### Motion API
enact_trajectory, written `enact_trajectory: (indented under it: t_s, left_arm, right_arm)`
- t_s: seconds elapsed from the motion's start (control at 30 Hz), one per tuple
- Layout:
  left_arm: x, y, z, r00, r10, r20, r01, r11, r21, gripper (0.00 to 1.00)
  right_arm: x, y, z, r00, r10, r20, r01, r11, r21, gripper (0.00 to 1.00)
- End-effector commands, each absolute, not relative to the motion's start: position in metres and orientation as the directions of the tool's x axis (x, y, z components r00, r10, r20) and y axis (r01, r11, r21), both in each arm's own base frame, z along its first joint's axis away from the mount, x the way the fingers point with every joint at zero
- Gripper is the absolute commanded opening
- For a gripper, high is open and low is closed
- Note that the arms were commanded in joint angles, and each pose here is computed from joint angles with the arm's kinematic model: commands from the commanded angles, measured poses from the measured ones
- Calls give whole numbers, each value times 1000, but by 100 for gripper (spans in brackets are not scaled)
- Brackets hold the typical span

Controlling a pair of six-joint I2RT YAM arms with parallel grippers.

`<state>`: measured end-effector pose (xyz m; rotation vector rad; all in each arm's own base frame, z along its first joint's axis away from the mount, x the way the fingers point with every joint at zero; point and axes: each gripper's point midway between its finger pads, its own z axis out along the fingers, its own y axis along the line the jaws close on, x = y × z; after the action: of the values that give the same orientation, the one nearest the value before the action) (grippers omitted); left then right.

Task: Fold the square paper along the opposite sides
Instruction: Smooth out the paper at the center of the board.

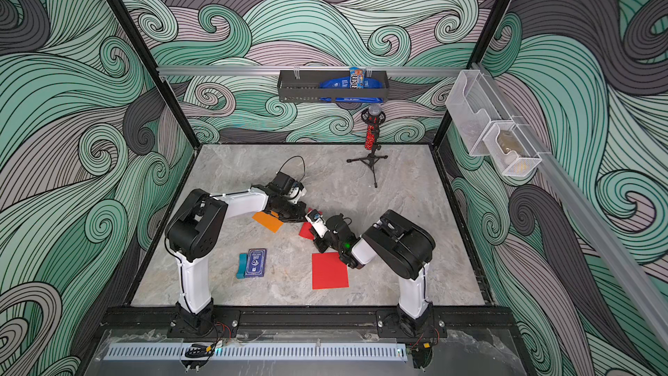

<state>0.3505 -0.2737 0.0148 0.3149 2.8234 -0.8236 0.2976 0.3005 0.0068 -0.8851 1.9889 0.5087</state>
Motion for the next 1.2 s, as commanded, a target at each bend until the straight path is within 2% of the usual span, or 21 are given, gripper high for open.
enact_trajectory:
  t_s: [0.0,0.6,0.73,0.83,0.93,1.17]
  left_arm:
    - [336,-237,-28,-984,129,-123,166,915,-367,0]
    - [336,-235,-25,-981,131,-140,173,921,-348,0]
    - [336,-234,-25,-981,131,-140,172,922,-346,0]
    - [336,-234,-25,-981,131,-140,172,922,-346,0]
    - [337,-235,-26,-981,132,-141,174,922,-345,0]
    - [337,-234,-26,-982,130,-138,170,923,-344,0]
  right_arm:
    - [270,283,-23,-434,-473,-767,-748,663,14,12]
    - [239,265,-30,-461,-521,-718,-747,665,-3,11]
    - [241,273,-8,-437,-485,-757,-753,658,14,11]
    - [258,287,34,-377,-385,-843,-757,652,41,11]
    - [291,293,57,-362,-306,-880,-736,673,68,11]
    - [345,301,37,-367,-340,-866,-698,716,14,10]
